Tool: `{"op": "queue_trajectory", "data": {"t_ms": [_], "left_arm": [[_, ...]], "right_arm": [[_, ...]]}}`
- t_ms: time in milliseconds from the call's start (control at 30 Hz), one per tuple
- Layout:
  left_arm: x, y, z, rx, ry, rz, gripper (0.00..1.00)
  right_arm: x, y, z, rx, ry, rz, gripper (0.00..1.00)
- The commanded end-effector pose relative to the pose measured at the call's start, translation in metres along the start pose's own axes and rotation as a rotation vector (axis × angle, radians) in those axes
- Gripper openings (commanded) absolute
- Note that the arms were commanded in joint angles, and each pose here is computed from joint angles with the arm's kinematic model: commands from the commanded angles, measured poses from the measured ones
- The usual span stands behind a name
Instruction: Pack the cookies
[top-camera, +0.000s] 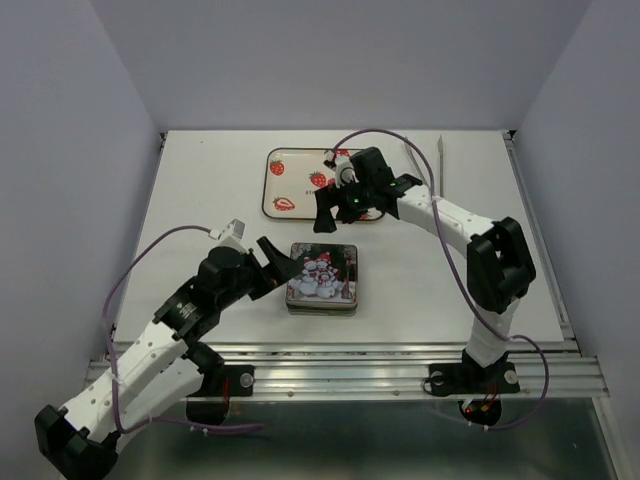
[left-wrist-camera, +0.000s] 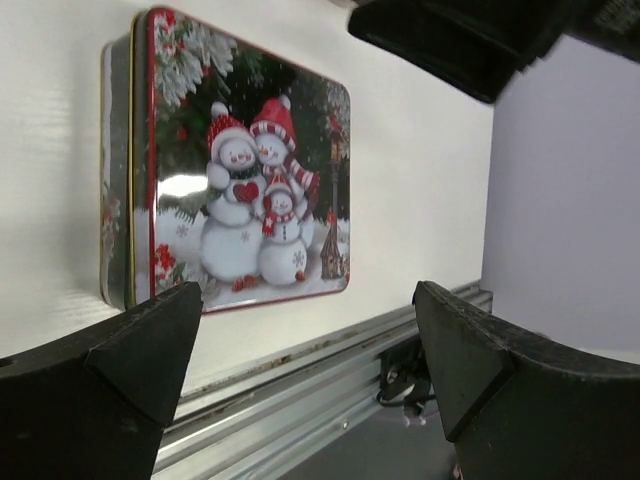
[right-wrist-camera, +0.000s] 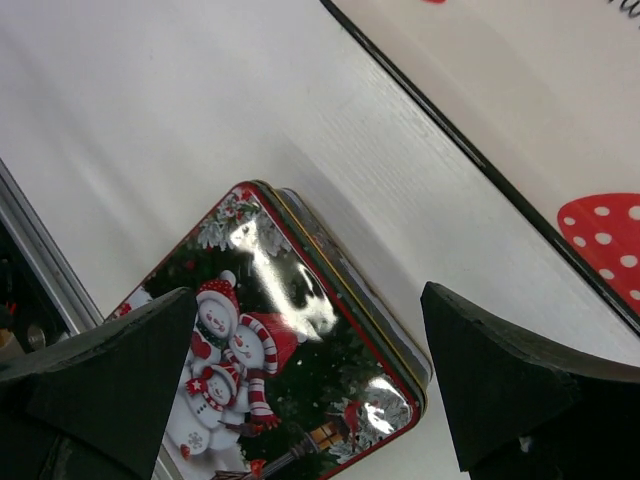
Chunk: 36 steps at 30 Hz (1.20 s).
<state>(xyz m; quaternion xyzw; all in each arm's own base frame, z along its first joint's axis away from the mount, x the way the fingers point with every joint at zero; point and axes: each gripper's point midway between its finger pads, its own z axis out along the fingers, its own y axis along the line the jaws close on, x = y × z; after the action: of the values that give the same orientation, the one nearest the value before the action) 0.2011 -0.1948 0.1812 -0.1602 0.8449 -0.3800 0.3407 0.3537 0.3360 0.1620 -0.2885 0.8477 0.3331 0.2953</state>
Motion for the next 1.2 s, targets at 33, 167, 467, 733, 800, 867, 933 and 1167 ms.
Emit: {"op": "queue_trajectory", "data": {"t_ms": [33, 167, 467, 733, 800, 867, 933, 1167], "left_arm": [[0.048, 0.032, -0.01, 0.036, 0.122, -0.072, 0.99], [0.069, 0.046, -0.009, 0.097, 0.152, -0.172, 0.99], [0.077, 0.065, 0.014, 0.136, 0.106, -0.235, 0.99], [0.069, 0.066, 0.028, 0.135, 0.053, -0.222, 0.99], [0.066, 0.066, 0.031, 0.137, 0.039, -0.215, 0.99], [0.065, 0.065, 0.033, 0.138, 0.035, -0.206, 0.99], [0.065, 0.066, 0.035, 0.131, 0.032, -0.205, 0.99], [0.061, 0.063, 0.037, 0.149, 0.013, -0.207, 0.99]], "right_arm": [[-0.004, 0.007, 0.012, -0.065, 0.018, 0.02, 1.0], [0.007, 0.004, 0.028, -0.095, 0.064, 0.045, 1.0], [0.034, 0.007, 0.043, -0.127, 0.138, 0.06, 1.0], [0.042, 0.013, 0.04, -0.162, 0.159, 0.049, 1.0], [0.043, 0.013, 0.038, -0.166, 0.162, 0.043, 1.0], [0.046, 0.014, 0.037, -0.173, 0.165, 0.029, 1.0], [0.048, 0.013, 0.036, -0.171, 0.175, 0.024, 1.0], [0.055, 0.017, 0.035, -0.211, 0.203, 0.0, 1.0]]}}
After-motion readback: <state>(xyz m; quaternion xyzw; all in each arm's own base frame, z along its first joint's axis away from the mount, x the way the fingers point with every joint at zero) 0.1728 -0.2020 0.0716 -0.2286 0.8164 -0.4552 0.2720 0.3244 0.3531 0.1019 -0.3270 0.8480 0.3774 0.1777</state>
